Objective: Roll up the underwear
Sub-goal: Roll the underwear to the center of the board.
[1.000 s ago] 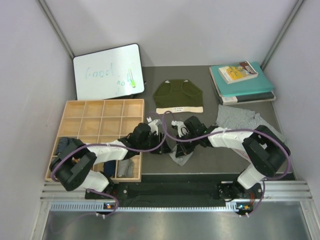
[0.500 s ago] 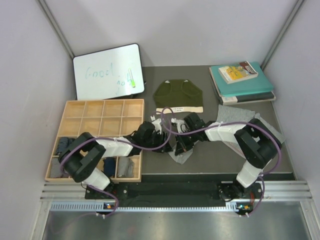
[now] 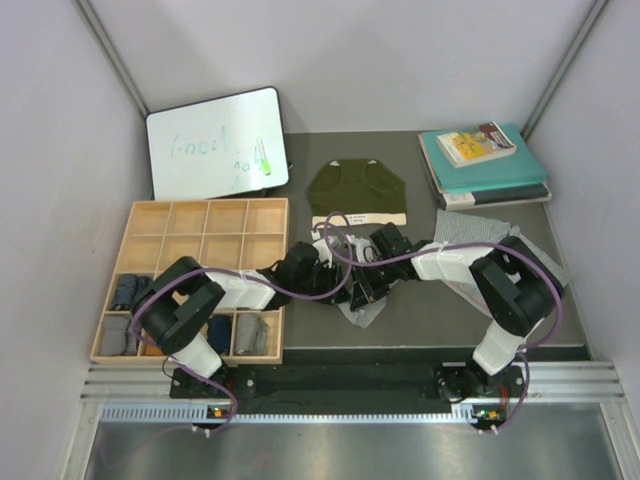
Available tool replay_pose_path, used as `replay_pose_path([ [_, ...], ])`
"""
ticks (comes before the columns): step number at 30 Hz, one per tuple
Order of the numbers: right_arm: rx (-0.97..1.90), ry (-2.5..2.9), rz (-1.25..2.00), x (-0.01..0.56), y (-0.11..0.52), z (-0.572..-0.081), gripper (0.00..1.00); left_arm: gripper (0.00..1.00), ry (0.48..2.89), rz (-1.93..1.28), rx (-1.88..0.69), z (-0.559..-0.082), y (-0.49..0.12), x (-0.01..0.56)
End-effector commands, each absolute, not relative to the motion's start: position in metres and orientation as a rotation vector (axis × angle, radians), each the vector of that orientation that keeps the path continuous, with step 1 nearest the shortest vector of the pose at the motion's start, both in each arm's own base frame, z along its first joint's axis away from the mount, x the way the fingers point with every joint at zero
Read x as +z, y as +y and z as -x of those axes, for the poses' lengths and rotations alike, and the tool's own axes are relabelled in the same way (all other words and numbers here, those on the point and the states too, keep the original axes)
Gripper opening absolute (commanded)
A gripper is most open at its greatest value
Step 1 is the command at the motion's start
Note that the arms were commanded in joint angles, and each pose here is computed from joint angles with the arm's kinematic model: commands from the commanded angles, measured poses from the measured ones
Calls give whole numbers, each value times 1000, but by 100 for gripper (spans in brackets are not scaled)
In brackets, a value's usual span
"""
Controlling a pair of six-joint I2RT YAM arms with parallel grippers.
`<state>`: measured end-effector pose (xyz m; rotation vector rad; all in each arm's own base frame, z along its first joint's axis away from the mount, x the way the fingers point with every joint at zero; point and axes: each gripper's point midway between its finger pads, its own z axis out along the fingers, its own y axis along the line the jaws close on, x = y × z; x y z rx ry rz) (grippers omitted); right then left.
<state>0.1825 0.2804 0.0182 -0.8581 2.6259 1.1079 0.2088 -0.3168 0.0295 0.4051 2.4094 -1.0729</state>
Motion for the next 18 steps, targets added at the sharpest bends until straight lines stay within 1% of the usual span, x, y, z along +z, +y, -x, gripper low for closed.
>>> replay_pose_path([
  [1,1028,2570,831,37,277,-202,30,30,2425,-420,-1022,-211,-319,21],
  [3,993,2581,809,38,271,-202,38,25,2443,-412,-988,-212,-315,16],
  [4,988,2582,792,42,270,-201,46,23,2446,-410,-983,-212,-315,16],
  [6,969,2566,759,51,265,-201,55,22,2456,-410,-975,-212,-314,13],
  [8,951,2559,711,62,260,-199,68,21,2454,-410,-980,-212,-315,14],
  [9,921,2563,680,63,256,-200,72,21,2456,-409,-978,-211,-315,14],
  [10,911,2586,628,66,252,-198,80,20,2455,-406,-978,-212,-316,15],
  [12,897,2573,570,73,246,-194,86,19,2458,-392,-967,-213,-316,14],
  [13,901,2587,504,75,245,-192,94,19,2460,-387,-964,-214,-316,15],
  [16,923,2627,373,67,237,-177,97,18,2472,-356,-958,-215,-315,14],
  [18,931,2611,317,64,235,-176,97,18,2480,-335,-962,-215,-316,14],
])
